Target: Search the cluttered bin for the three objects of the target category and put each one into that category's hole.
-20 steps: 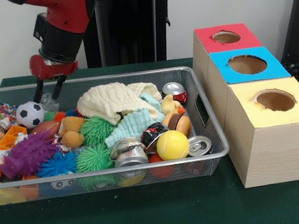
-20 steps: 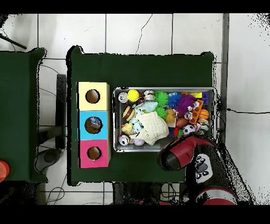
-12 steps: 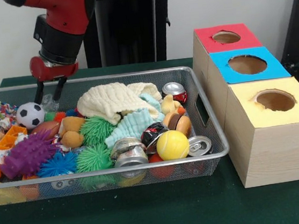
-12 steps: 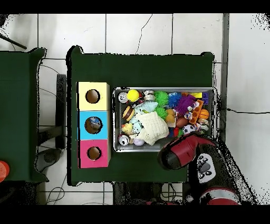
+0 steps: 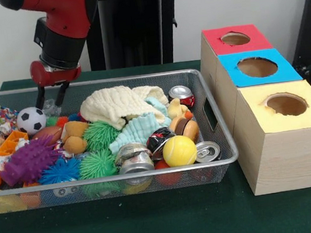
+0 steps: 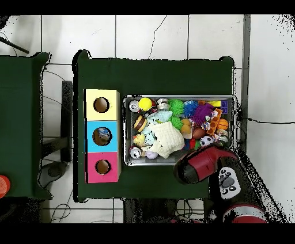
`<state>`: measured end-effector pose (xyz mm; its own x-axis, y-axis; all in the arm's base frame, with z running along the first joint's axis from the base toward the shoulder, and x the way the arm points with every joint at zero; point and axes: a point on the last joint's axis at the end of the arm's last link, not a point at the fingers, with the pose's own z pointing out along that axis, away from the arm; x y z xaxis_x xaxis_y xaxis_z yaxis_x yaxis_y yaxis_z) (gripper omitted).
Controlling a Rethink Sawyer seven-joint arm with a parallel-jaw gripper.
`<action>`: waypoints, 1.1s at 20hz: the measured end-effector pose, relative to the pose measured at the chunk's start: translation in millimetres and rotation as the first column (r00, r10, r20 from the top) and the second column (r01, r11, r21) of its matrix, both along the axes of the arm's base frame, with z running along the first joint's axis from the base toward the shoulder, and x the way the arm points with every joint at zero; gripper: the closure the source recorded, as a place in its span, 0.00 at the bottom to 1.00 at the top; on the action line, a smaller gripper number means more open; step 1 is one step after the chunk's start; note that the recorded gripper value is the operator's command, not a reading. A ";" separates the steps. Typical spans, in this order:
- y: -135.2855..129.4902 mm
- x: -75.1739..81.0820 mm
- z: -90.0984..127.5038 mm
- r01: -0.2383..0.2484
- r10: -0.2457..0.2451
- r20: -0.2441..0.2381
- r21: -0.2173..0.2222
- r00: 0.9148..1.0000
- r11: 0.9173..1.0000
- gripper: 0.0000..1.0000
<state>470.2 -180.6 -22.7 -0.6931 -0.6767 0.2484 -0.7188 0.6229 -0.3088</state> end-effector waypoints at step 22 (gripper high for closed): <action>-6.1 -0.4 -8.7 0.045 -0.045 -0.005 0.034 0.999 0.998 0.00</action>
